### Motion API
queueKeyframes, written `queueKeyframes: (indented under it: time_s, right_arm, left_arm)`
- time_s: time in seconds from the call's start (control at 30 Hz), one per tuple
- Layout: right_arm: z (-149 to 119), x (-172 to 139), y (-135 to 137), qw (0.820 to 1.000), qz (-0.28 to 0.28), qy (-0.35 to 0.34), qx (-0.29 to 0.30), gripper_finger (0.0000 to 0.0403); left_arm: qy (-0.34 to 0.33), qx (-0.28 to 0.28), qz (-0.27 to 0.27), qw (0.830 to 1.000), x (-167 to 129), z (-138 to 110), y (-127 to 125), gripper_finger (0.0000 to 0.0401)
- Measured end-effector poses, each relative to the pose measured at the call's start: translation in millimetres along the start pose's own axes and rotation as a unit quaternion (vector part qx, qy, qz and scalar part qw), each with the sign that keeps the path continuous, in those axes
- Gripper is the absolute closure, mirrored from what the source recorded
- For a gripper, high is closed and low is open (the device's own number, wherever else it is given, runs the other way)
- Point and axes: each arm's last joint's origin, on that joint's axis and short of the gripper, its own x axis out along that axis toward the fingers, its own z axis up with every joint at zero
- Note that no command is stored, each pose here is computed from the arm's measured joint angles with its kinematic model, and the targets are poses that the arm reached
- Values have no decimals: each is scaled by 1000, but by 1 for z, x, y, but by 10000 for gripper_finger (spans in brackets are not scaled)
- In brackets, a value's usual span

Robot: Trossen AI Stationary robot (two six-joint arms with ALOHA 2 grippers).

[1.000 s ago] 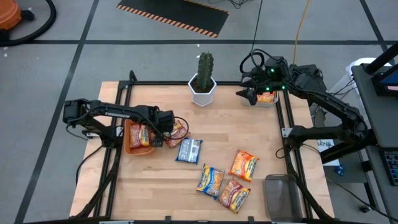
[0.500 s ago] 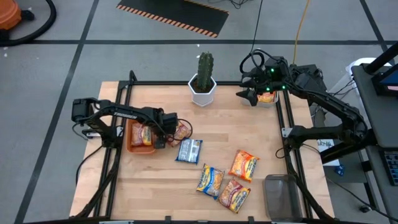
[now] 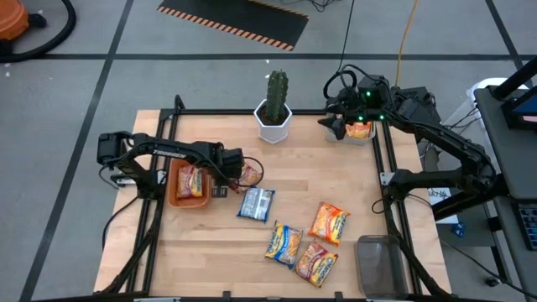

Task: Sort Maruchan noodles
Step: Put the top red noodle pack into the orange bin

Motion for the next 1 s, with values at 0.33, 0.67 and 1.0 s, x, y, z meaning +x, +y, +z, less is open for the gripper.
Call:
queueKeyframes:
  time_s: [0.33,0.67,1.0]
  right_arm:
    - [14,-1,1,996,-4,-69,48,138]
    - [18,-2,-1,989,-30,-98,102,138]
    - [18,1,4,986,-15,-100,134,138]
  left_arm:
    - [-4,27,3,1000,-22,14,2,326]
    - [14,42,-30,999,-13,0,11,326]
    - [-2,44,-52,998,12,-18,14,323]
